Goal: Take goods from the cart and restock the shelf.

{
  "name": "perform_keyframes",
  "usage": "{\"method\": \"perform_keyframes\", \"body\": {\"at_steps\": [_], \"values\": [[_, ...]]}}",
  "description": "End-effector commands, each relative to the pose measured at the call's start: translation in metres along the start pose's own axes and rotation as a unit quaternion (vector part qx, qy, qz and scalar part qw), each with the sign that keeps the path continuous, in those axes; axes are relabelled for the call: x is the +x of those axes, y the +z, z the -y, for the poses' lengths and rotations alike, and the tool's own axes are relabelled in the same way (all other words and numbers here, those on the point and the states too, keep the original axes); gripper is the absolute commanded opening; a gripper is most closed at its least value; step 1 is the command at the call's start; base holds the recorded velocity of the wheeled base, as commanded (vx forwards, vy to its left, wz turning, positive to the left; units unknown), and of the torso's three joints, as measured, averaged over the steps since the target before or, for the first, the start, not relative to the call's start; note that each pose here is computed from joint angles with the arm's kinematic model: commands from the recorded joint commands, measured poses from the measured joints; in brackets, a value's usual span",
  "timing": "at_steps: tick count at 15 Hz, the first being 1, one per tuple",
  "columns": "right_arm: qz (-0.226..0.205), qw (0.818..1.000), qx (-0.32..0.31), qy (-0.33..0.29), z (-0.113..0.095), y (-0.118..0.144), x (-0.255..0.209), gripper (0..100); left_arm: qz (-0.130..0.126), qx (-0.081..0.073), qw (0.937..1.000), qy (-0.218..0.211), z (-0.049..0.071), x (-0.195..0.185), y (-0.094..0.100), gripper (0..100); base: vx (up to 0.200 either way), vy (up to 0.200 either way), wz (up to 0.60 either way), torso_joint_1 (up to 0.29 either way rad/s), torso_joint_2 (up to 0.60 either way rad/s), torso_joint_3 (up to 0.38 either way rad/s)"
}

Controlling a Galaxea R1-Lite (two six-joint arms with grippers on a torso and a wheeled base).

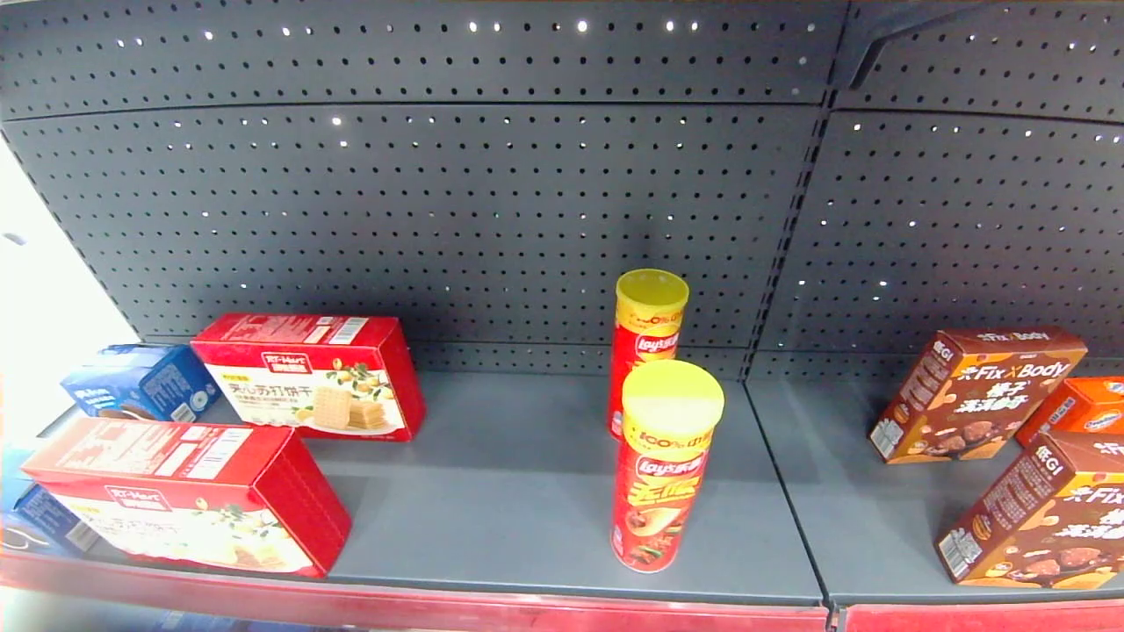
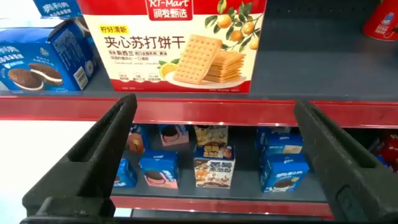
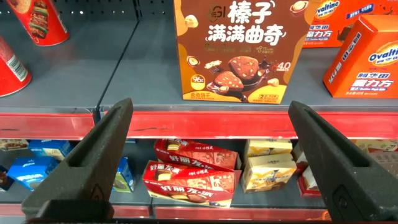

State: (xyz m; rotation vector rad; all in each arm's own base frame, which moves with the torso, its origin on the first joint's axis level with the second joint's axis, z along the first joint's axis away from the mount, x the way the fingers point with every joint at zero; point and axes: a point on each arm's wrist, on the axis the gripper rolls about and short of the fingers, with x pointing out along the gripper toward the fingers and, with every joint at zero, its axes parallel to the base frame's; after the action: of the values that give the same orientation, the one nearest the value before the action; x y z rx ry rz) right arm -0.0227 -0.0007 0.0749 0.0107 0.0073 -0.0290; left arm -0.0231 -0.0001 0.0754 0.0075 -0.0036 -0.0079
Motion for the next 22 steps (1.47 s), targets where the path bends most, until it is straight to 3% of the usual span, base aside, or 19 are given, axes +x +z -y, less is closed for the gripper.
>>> {"method": "perform_keyframes", "body": {"at_steps": [1, 4, 22], "values": [[0.0, 1.0, 0.0, 0.0, 0.0, 0.0001, 0.0001, 100, -0.003, 0.004, 1.0, -0.002, 0.0001, 0.0003, -0.0001, 100, 0.0, 0.0, 0.0, 0.0, 0.0, 0.0], [-0.001, 1.0, 0.0, 0.0, 0.0, 0.0, 0.0001, 100, -0.002, 0.003, 1.0, -0.002, 0.0001, 0.0003, 0.0001, 100, -0.133, 0.0, 0.0, 0.002, 0.0, 0.003], [0.0, 1.0, 0.0, 0.001, -0.0001, 0.0004, 0.0, 100, -0.003, 0.002, 1.0, -0.001, 0.0, 0.0003, -0.0001, 100, 0.0, 0.0, -0.03, 0.002, 0.0, 0.0]]}}
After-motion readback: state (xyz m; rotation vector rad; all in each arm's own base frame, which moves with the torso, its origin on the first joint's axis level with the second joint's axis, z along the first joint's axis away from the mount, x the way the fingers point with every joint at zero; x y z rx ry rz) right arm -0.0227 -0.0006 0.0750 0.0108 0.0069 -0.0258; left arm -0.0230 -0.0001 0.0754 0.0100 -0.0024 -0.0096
